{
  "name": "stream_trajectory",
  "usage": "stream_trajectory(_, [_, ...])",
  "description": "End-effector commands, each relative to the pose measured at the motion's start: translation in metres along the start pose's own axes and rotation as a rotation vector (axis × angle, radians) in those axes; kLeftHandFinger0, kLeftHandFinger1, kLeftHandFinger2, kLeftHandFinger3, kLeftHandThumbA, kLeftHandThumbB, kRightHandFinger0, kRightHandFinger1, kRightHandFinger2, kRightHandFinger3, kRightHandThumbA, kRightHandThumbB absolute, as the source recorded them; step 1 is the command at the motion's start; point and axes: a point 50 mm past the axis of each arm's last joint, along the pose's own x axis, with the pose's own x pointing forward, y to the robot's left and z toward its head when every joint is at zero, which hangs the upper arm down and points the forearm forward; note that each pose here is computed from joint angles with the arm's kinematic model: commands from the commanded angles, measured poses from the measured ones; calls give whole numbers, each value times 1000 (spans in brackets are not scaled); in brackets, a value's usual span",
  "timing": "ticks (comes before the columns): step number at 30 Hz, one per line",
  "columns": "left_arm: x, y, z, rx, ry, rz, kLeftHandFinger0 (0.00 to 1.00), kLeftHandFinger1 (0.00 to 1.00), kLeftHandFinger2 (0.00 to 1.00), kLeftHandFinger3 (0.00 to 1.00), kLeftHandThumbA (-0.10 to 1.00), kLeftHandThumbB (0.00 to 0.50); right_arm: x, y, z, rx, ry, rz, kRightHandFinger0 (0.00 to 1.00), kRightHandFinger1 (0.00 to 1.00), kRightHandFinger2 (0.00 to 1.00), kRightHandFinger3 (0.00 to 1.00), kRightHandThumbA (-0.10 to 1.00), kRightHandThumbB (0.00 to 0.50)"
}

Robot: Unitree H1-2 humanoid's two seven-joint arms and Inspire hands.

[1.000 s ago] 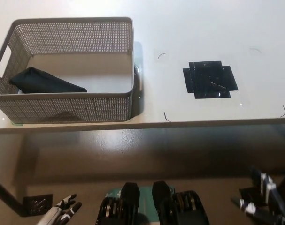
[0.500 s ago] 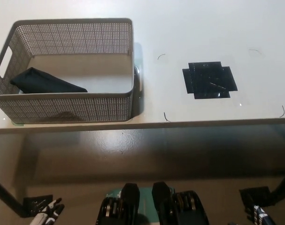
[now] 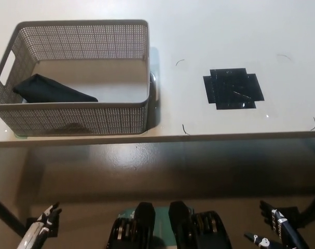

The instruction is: Use the right hand to pick up the pencil case on the right hand side and put it into a grey container on the left side

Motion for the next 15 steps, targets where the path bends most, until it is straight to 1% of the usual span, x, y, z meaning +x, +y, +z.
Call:
stream_trajectory(1, [5, 7, 11, -23, -72, 18, 1000, 1000, 1000, 1000, 1000, 340, 2, -9, 9, -22, -61, -12, 1000, 1000, 1000, 1000, 1000, 302])
stream_trajectory(5, [7, 9, 11, -55, -68, 16, 1000, 1000, 1000, 1000, 1000, 341, 3, -9, 12, -26, -68, -8, 1000, 1000, 1000, 1000, 1000, 302])
stream_trajectory(6, [8, 9, 11, -77, -70, 16, 1000, 1000, 1000, 1000, 1000, 325, 3, -10, 12, -26, -70, -6, 1000, 1000, 1000, 1000, 1000, 291])
stream_trajectory(7, [8, 9, 11, -96, -65, 21, 1000, 1000, 1000, 1000, 1000, 325, 4, -10, 13, -31, -69, -3, 1000, 1000, 1000, 1000, 1000, 288])
stream_trajectory(8, [9, 10, 11, -131, -64, 24, 1000, 1000, 1000, 1000, 1000, 352, 5, -10, 14, -32, -68, -3, 1000, 1000, 1000, 1000, 1000, 286])
stream_trajectory(9, [9, 10, 11, -169, -63, 25, 1000, 1000, 1000, 1000, 1000, 363, 5, -10, 14, -32, -69, -4, 1000, 1000, 1000, 1000, 1000, 285])
stream_trajectory(10, [10, 10, 11, -247, -60, 27, 1000, 1000, 1000, 1000, 1000, 360, 6, -11, 14, -30, -69, -5, 1000, 1000, 1000, 1000, 1000, 283])
stream_trajectory(13, [8, 8, 14, -440, -30, 32, 1000, 1000, 1000, 1000, 1000, 385, 6, -12, 14, -33, -63, -7, 1000, 1000, 1000, 1000, 1000, 283])
stream_trajectory(14, [7, 8, 14, -488, -24, 41, 1000, 1000, 1000, 1000, 1000, 374, 7, -12, 14, -28, -68, -7, 1000, 1000, 1000, 1000, 1000, 281])
stream_trajectory(15, [7, 8, 14, -535, -25, 40, 1000, 1000, 1000, 1000, 1000, 344, 8, -12, 14, -16, -68, -7, 1000, 1000, 1000, 1000, 1000, 281])
